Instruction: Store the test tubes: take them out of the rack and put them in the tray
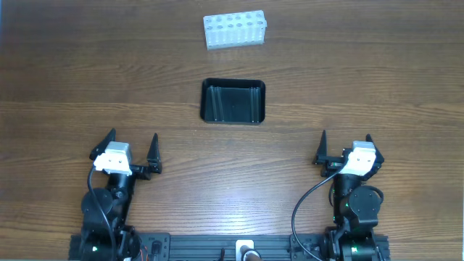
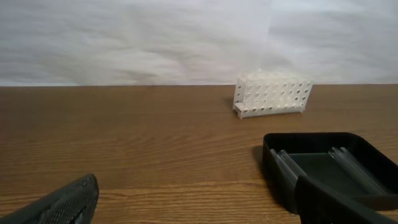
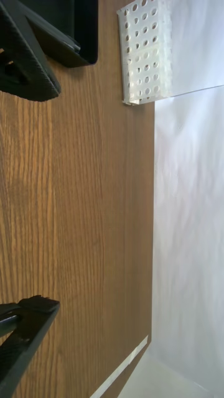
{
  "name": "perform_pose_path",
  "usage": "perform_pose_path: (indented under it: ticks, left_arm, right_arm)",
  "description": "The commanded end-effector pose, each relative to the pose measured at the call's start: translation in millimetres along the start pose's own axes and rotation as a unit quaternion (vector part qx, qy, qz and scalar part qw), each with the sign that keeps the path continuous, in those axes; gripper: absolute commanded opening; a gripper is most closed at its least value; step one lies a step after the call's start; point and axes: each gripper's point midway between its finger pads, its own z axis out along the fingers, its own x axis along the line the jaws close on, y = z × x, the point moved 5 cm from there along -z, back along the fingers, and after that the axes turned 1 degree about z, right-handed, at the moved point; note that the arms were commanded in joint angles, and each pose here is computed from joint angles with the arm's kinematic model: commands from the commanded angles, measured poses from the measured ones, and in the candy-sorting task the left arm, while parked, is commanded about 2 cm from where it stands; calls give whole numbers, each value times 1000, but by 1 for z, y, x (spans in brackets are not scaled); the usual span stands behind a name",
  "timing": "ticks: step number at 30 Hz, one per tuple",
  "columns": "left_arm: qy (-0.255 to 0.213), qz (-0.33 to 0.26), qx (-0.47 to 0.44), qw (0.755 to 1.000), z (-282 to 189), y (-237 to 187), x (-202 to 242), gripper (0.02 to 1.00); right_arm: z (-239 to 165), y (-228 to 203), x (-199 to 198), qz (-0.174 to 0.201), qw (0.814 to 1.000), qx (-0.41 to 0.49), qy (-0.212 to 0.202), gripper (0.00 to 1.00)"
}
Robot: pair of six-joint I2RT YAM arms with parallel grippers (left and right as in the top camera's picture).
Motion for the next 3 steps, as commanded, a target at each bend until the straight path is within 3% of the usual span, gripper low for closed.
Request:
perform_pose_path:
  ticks: [1, 3]
  left_arm:
    - [-2, 5, 1, 1000, 0, -2, 0, 1000]
    - [-2, 5, 1, 1000, 0, -2, 0, 1000]
  right_arm:
    - [1, -4, 0, -2, 1000, 3, 1, 993]
    - [1, -4, 0, -2, 1000, 3, 1, 991]
